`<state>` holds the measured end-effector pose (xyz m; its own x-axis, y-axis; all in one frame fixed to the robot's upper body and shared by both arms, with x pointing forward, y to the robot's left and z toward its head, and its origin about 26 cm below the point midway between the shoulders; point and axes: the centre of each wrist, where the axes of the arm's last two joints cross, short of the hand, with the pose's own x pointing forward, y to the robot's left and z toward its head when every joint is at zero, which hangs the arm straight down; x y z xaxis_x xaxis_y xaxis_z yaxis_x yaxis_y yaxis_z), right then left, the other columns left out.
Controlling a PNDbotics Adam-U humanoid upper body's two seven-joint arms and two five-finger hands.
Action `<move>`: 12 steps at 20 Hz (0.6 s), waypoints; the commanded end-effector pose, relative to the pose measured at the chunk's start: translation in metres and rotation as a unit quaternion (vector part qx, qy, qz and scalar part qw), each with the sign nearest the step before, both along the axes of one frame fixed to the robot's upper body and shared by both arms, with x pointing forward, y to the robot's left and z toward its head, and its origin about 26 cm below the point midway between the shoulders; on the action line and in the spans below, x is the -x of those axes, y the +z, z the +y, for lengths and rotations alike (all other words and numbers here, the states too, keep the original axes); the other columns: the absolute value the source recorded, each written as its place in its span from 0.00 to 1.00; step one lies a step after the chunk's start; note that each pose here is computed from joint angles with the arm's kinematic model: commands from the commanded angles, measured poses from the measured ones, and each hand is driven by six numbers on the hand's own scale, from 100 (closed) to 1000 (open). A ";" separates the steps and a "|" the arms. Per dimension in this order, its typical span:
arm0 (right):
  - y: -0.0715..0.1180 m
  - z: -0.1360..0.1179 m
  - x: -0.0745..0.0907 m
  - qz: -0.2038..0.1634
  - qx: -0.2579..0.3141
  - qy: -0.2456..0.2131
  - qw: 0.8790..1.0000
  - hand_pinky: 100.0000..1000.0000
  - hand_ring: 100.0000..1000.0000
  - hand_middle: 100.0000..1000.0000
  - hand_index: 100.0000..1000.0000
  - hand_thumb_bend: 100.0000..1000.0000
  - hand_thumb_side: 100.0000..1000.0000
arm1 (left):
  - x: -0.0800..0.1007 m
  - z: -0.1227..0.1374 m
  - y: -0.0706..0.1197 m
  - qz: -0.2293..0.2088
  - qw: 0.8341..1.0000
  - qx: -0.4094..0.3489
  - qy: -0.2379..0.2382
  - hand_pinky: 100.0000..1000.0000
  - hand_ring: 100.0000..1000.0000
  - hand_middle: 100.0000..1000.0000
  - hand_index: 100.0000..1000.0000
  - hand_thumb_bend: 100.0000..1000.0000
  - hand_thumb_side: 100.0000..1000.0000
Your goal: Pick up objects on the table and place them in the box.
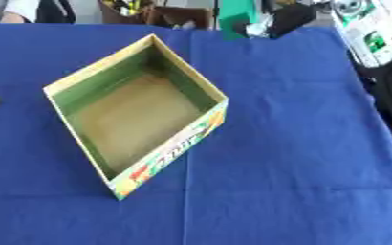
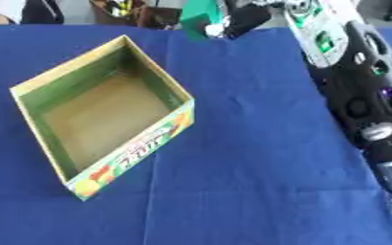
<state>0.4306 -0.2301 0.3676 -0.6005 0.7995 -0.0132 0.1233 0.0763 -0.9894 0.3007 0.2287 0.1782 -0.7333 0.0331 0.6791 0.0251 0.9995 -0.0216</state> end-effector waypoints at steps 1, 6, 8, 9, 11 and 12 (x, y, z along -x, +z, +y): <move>0.016 0.020 0.007 -0.020 -0.001 0.028 0.999 0.67 0.51 0.23 0.31 0.00 0.47 | 0.002 0.001 0.007 -0.012 1.000 -0.010 -0.004 0.64 0.66 0.70 0.82 0.00 1.00; 0.010 0.050 0.004 -0.012 0.005 0.058 0.998 0.67 0.51 0.22 0.31 0.00 0.45 | 0.002 0.000 0.009 -0.018 1.000 -0.008 -0.008 0.64 0.66 0.70 0.82 0.00 1.00; 0.006 0.060 0.003 -0.005 0.005 0.068 0.998 0.67 0.51 0.22 0.31 0.00 0.45 | 0.001 -0.001 0.009 -0.021 1.000 -0.007 -0.009 0.64 0.66 0.70 0.82 0.00 1.00; 0.004 0.065 0.003 -0.003 0.005 0.072 0.997 0.67 0.50 0.22 0.31 0.00 0.44 | 0.001 -0.001 0.010 -0.023 1.000 -0.007 -0.010 0.64 0.66 0.70 0.82 0.00 1.00; -0.001 0.076 0.001 0.002 0.008 0.080 0.997 0.67 0.50 0.22 0.31 0.00 0.44 | 0.001 -0.001 0.010 -0.025 1.000 -0.006 -0.011 0.64 0.66 0.70 0.82 0.00 1.00; -0.004 0.081 0.001 0.004 0.010 0.082 0.997 0.67 0.50 0.22 0.31 0.00 0.44 | 0.001 -0.001 0.010 -0.025 1.000 -0.006 -0.011 0.64 0.66 0.70 0.82 0.00 1.00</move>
